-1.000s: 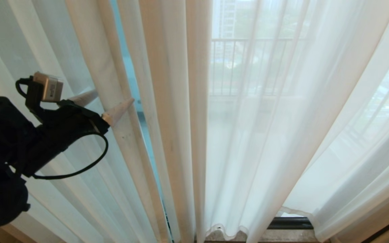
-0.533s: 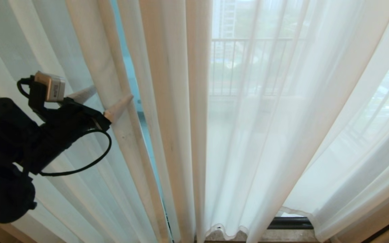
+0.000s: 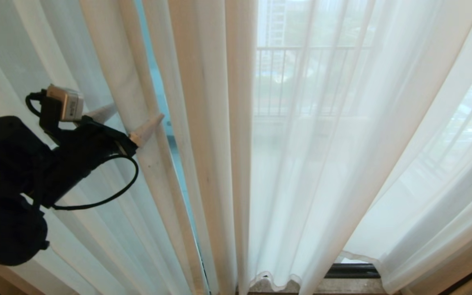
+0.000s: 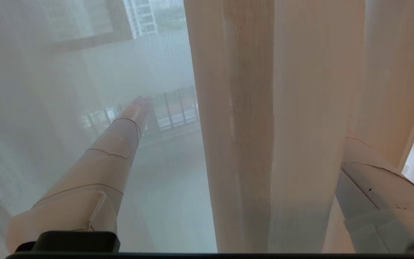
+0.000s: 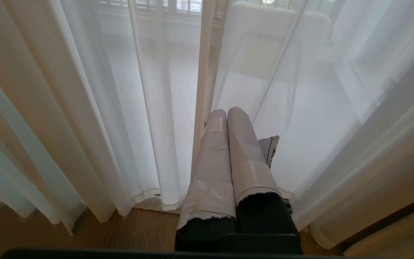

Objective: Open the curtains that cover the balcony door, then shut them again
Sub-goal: Pull the inner curtains open on both sides

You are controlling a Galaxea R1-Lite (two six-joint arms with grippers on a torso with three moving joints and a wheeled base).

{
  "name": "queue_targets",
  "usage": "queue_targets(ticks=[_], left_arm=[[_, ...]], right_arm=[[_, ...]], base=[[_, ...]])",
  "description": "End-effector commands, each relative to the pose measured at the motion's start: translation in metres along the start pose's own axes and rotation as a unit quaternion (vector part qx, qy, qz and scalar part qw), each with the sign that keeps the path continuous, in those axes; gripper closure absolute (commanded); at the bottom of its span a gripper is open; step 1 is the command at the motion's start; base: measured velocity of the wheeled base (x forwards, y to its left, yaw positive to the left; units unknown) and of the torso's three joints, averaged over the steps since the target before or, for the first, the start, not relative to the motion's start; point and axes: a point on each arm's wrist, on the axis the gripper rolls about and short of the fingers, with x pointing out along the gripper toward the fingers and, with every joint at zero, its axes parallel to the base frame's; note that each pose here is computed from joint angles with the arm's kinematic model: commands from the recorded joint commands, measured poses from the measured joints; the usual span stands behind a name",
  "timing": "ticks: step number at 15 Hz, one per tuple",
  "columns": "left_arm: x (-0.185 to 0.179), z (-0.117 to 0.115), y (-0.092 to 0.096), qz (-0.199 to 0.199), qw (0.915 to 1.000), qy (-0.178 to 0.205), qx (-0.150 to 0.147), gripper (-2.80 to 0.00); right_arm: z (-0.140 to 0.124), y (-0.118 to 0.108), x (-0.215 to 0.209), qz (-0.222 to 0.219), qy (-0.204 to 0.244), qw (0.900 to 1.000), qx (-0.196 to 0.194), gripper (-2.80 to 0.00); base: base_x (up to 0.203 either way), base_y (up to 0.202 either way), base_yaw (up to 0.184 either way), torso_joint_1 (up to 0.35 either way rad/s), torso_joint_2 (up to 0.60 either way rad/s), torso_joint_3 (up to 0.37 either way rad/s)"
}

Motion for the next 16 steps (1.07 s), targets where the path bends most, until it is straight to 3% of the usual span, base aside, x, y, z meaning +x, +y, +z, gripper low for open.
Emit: queue_targets(ticks=[1, 11, 12, 16], left_arm=[[0.004, 0.0, 0.002, 0.0, 1.0, -0.006, 0.003, -2.8], [0.022, 0.0, 0.008, 0.017, 0.9995, -0.025, 0.012, -2.8], [0.022, 0.0, 0.008, 0.017, 0.9995, -0.024, 0.013, 0.0], [0.021, -0.001, 0.007, 0.027, 0.9993, -0.021, 0.012, 0.0]], right_arm=[[0.0, 0.0, 0.0, 0.0, 0.001, 1.0, 0.0, 0.0], [0.0, 0.0, 0.0, 0.0, 0.001, 1.0, 0.0, 0.0], [0.0, 0.0, 0.0, 0.001, 0.001, 1.0, 0.0, 0.0], [0.0, 0.0, 0.0, 0.0, 0.001, 1.0, 0.0, 0.0]], base=[[0.0, 0.0, 0.0, 0.0, 0.0, 0.0], [0.0, 0.0, 0.0, 0.0, 0.0, 0.0], [0.0, 0.0, 0.0, 0.0, 0.0, 0.0], [0.0, 0.0, 0.0, 0.0, 0.0, 0.0]])
